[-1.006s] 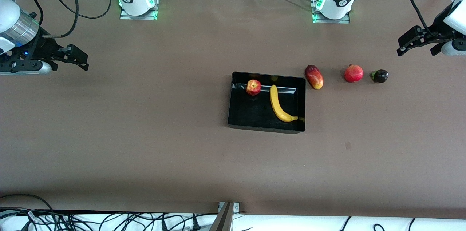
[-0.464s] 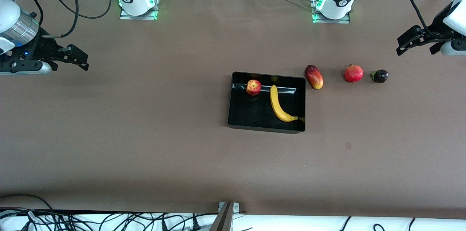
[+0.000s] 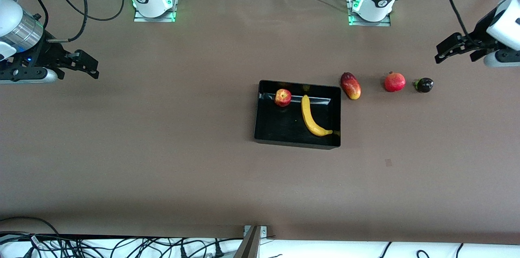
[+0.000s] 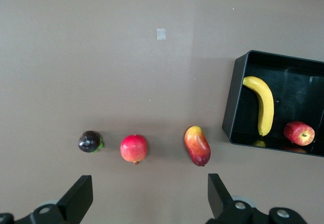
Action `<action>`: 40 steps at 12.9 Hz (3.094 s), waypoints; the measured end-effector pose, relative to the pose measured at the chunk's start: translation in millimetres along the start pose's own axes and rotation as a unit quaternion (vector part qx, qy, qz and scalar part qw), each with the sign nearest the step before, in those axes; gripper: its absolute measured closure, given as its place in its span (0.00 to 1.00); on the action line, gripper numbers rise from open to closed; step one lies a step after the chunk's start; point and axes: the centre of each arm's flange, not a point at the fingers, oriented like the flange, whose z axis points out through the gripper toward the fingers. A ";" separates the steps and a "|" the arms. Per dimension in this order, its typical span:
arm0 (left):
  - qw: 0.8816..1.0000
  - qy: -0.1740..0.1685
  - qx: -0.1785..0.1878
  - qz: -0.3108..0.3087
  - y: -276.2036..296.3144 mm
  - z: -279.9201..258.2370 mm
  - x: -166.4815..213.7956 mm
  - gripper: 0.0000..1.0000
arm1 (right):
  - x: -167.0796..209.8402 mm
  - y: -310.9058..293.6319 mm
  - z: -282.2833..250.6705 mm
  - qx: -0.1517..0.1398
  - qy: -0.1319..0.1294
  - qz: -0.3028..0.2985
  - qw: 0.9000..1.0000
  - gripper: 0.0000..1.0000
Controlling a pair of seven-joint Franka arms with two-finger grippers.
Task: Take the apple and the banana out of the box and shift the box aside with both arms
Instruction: 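Move the left gripper from rest toward the black box, then lower the left gripper into the box over the red apple, then close the left gripper on the red apple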
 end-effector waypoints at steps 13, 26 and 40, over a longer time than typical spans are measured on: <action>0.977 -0.064 0.029 -0.202 286.2 293.3 -10.9 0.00 | 0.8 0.4 0.4 0.000 0.000 0.000 1.000 0.00; 0.978 -0.064 -0.021 -0.198 400.3 396.5 -62.1 0.00 | 0.8 0.4 0.8 0.000 -0.001 0.000 1.000 0.00; 0.976 -0.060 -0.028 -0.208 399.3 411.1 -56.6 0.27 | 0.9 0.3 0.9 0.000 -0.001 0.000 1.000 0.00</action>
